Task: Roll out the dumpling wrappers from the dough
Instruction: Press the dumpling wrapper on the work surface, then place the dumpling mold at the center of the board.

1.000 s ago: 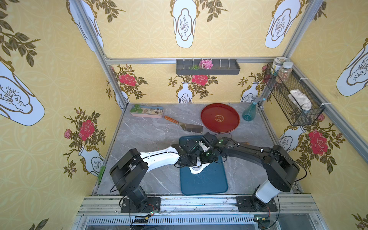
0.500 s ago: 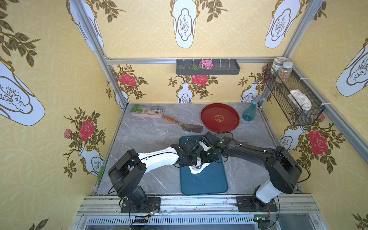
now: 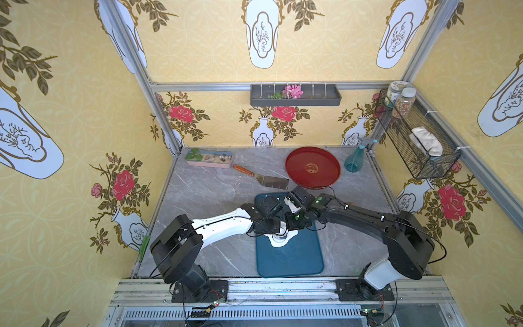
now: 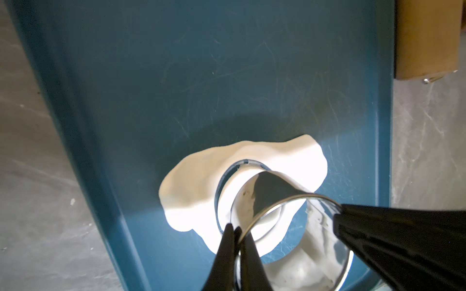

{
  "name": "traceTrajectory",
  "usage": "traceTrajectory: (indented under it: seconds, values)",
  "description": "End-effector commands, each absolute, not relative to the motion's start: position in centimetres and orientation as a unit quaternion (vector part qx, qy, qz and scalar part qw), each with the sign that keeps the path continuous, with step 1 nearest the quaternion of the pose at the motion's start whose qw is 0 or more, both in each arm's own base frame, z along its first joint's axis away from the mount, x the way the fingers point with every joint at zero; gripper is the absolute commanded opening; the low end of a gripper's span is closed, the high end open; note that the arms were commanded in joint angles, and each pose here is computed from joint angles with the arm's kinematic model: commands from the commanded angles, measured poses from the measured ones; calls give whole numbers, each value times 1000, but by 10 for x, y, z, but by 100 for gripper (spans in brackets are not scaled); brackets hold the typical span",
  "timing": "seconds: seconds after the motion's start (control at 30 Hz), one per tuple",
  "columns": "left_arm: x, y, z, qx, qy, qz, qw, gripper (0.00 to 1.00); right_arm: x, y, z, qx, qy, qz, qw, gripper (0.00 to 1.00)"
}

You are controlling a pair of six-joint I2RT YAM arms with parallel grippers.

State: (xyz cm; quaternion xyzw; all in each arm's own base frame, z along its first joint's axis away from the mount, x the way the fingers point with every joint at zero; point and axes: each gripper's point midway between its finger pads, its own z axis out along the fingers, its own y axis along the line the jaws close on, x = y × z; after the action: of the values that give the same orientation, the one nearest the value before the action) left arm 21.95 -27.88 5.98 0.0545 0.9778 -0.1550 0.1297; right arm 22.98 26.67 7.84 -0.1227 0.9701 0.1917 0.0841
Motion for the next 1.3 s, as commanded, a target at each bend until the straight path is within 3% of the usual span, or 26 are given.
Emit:
traceTrajectory:
  seconds: [0.0,0.17,0.23,0.33,0.5,0.67,0.97,1.27]
  values:
    - [212,-255,55,43,986,-106,117,0,228,227,68,-97,987,100,78,0]
    - [215,-252,59,36,986,-100,129,0,232,228,77,-93,985,107,94,0]
    - [217,-251,61,33,986,-99,134,0,236,228,85,-88,984,115,108,7]
    - [220,-250,61,31,985,-94,138,0,243,231,104,-81,977,140,138,19]
    - [227,-248,65,28,985,-91,147,0,254,230,148,-69,960,185,200,47]
    - [241,-241,83,11,980,-93,176,0,261,210,180,-43,946,199,251,62]
    - [272,-184,106,-65,966,-75,238,0,264,178,185,-28,938,162,306,98]
    - [305,-124,86,-150,954,-66,249,0,261,175,166,-31,939,156,304,97]
